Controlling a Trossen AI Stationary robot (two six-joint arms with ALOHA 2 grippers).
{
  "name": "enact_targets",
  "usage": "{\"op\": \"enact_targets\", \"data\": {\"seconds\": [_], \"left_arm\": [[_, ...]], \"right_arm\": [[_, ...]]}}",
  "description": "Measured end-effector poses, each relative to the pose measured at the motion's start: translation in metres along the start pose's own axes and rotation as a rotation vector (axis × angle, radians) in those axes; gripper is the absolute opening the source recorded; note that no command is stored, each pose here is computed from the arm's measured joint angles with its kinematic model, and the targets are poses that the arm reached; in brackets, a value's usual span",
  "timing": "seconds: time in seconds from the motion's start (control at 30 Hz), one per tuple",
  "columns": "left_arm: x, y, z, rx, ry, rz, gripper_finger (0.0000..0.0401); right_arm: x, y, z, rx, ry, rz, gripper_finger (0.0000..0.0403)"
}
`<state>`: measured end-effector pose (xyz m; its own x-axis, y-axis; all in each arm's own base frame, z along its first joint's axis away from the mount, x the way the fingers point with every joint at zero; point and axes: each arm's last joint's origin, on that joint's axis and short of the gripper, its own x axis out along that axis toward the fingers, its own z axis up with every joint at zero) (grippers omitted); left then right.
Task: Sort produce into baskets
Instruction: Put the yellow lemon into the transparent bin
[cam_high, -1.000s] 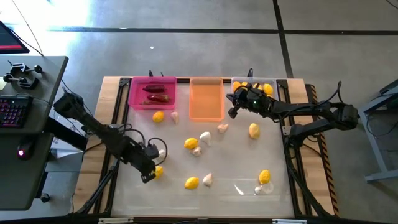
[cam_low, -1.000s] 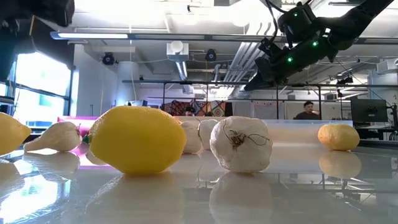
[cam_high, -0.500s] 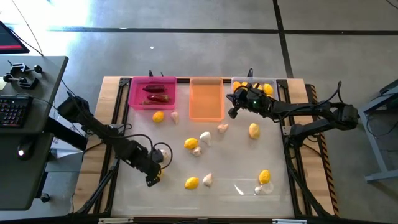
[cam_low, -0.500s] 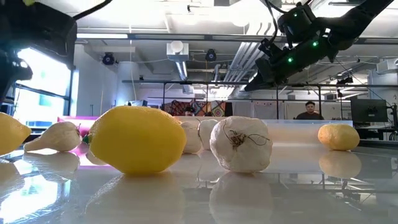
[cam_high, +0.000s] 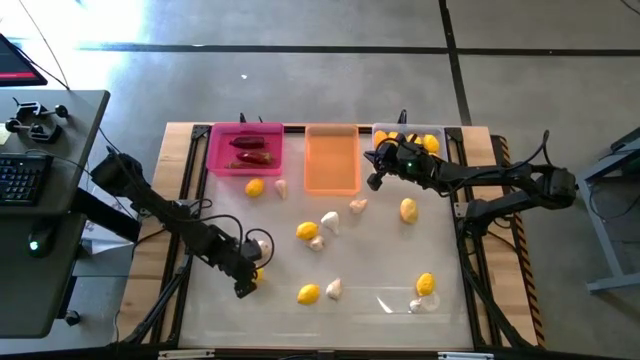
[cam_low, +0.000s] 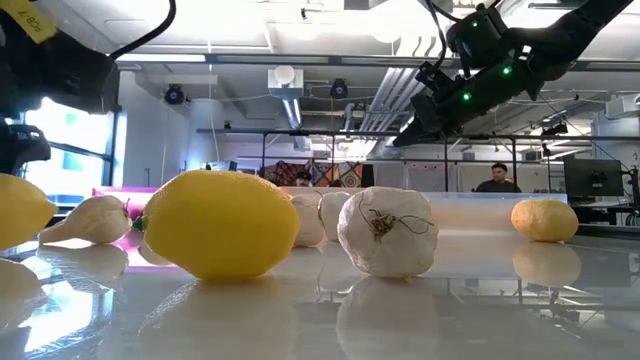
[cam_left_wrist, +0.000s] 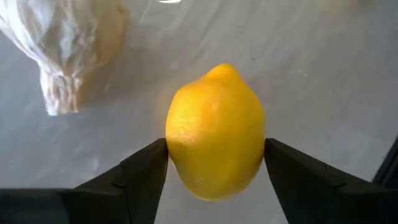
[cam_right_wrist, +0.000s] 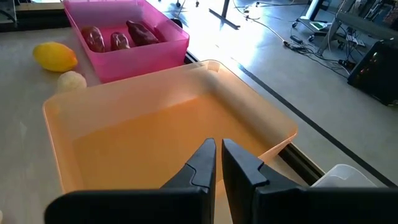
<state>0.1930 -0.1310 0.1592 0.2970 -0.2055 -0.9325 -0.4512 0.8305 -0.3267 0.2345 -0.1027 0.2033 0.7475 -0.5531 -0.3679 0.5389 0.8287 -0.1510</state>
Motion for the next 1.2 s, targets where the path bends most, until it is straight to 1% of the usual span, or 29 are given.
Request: {"op": "enact_targets", "data": {"seconds": [0.1,0.17,0.3,0.4,0.47,0.53,0.6,0.67,0.8,0.9,1.0,1.07,1.13,1.2], "left_arm": [[0.000,0.001,0.000,0.032,-0.005,0.007,0.0250],[0.000,0.002,0.001,0.057,-0.008,0.015,0.0241],[0.000,0.006,0.007,0.128,-0.002,0.019,0.0202],[-0.002,0.011,0.017,0.201,0.000,0.014,0.0169],[-0.004,0.018,0.028,0.251,-0.012,0.009,0.0154],[-0.008,0.025,0.042,0.295,-0.042,-0.012,0.0147],[-0.013,0.033,0.059,0.336,-0.085,-0.059,0.0145],[-0.019,0.040,0.077,0.378,-0.138,-0.143,0.0146],[-0.032,0.055,0.111,0.454,-0.257,-0.369,0.0148],[-0.043,0.072,0.131,0.459,-0.335,-0.514,0.0147],[-0.052,0.089,0.144,0.414,-0.376,-0.593,0.0147],[-0.055,0.096,0.148,0.399,-0.393,-0.617,0.0147],[-0.057,0.100,0.150,0.394,-0.396,-0.633,0.0147],[-0.058,0.101,0.151,0.397,-0.408,-0.634,0.0147]], "right_arm": [[0.000,0.000,0.000,0.000,0.000,0.000,0.0016],[0.000,0.000,0.000,-0.001,0.000,0.000,0.0016],[0.000,0.000,0.000,-0.001,0.000,-0.004,0.0016],[0.000,0.000,0.000,-0.002,0.000,-0.008,0.0016],[0.000,0.001,0.000,-0.019,-0.002,0.019,0.0016],[-0.001,0.005,0.000,-0.068,-0.009,0.069,0.0016],[-0.003,0.013,0.002,-0.117,-0.026,0.120,0.0016],[-0.006,0.024,0.005,-0.187,-0.066,0.179,0.0016],[-0.017,0.053,0.014,-0.314,-0.199,0.306,0.0016],[-0.028,0.072,0.020,-0.381,-0.293,0.363,0.0017],[-0.036,0.086,0.034,-0.402,-0.340,0.409,0.0017],[-0.038,0.096,0.043,-0.406,-0.358,0.438,0.0017],[-0.036,0.107,0.047,-0.422,-0.341,0.471,0.0021],[-0.031,0.118,0.049,-0.429,-0.314,0.501,0.0035]]}}
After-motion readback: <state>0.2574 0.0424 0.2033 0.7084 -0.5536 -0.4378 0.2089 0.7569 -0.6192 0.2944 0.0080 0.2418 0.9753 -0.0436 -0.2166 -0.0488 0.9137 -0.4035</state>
